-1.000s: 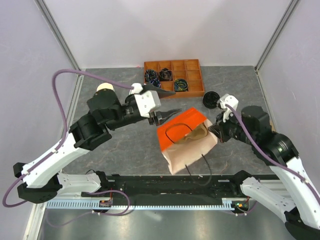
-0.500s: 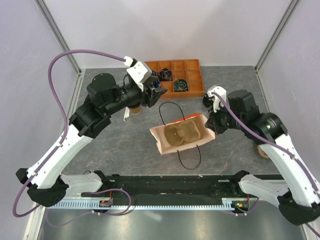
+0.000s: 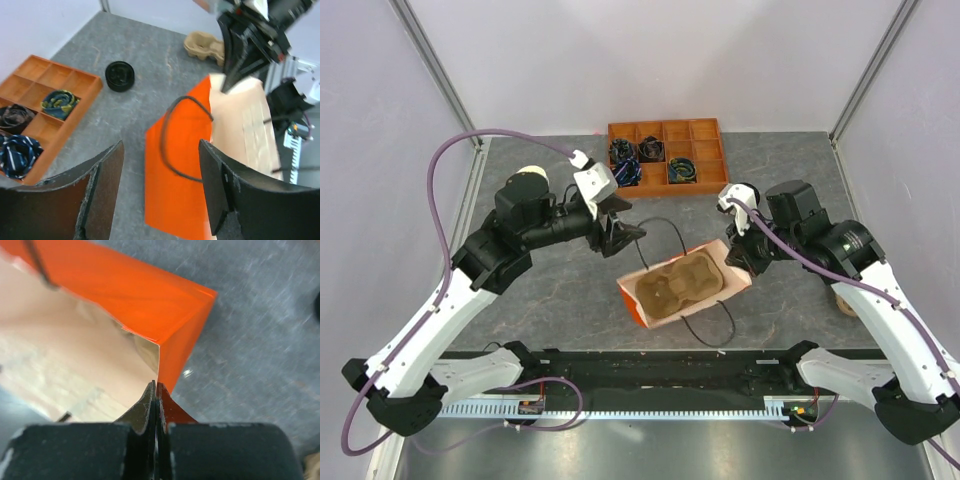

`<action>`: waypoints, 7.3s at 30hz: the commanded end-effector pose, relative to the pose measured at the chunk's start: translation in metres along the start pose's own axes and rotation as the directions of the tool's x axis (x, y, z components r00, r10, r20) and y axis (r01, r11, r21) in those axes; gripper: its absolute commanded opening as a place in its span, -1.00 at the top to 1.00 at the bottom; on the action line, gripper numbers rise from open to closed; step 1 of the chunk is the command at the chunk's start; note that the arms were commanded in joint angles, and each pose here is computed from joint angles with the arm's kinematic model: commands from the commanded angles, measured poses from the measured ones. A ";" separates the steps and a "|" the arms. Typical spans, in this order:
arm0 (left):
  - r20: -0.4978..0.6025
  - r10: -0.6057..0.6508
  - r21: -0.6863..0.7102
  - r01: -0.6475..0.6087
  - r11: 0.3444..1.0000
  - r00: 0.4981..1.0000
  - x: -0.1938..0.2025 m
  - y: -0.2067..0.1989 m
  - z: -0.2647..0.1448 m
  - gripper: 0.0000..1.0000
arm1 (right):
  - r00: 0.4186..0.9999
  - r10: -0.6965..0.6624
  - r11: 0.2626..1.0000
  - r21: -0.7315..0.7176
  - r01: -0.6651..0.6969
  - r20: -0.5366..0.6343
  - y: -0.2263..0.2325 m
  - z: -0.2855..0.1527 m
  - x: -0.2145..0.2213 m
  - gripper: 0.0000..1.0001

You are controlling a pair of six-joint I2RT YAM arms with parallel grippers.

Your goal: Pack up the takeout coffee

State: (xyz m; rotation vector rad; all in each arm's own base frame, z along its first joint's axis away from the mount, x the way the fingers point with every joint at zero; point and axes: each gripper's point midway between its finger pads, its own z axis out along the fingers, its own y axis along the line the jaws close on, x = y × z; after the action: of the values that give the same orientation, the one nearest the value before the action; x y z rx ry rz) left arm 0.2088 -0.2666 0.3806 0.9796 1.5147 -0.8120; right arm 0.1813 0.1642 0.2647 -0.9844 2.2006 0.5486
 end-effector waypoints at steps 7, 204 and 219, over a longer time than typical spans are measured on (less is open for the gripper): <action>0.094 0.193 0.094 -0.202 0.975 0.977 -0.024 -0.021 -0.019 -0.45 | 0.942 -0.272 0.950 0.210 0.230 0.199 -0.024 -0.060 -0.081 1.00; 0.073 0.104 -0.108 -0.096 0.990 0.992 -0.002 -0.013 0.019 -0.99 | 0.970 -0.083 0.981 0.151 0.120 -0.230 -0.034 0.021 -0.024 0.19; -0.065 -0.121 -0.374 0.088 0.923 0.991 0.059 0.085 0.000 -0.96 | 0.957 -0.251 0.939 0.277 0.205 0.145 -0.027 -0.046 -0.053 1.00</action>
State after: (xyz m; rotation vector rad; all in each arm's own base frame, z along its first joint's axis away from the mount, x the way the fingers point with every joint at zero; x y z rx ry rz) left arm 0.2835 -0.2226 0.3326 0.7137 1.6863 -0.4938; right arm 0.1996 0.1429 0.3215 -0.9910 2.0123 0.2474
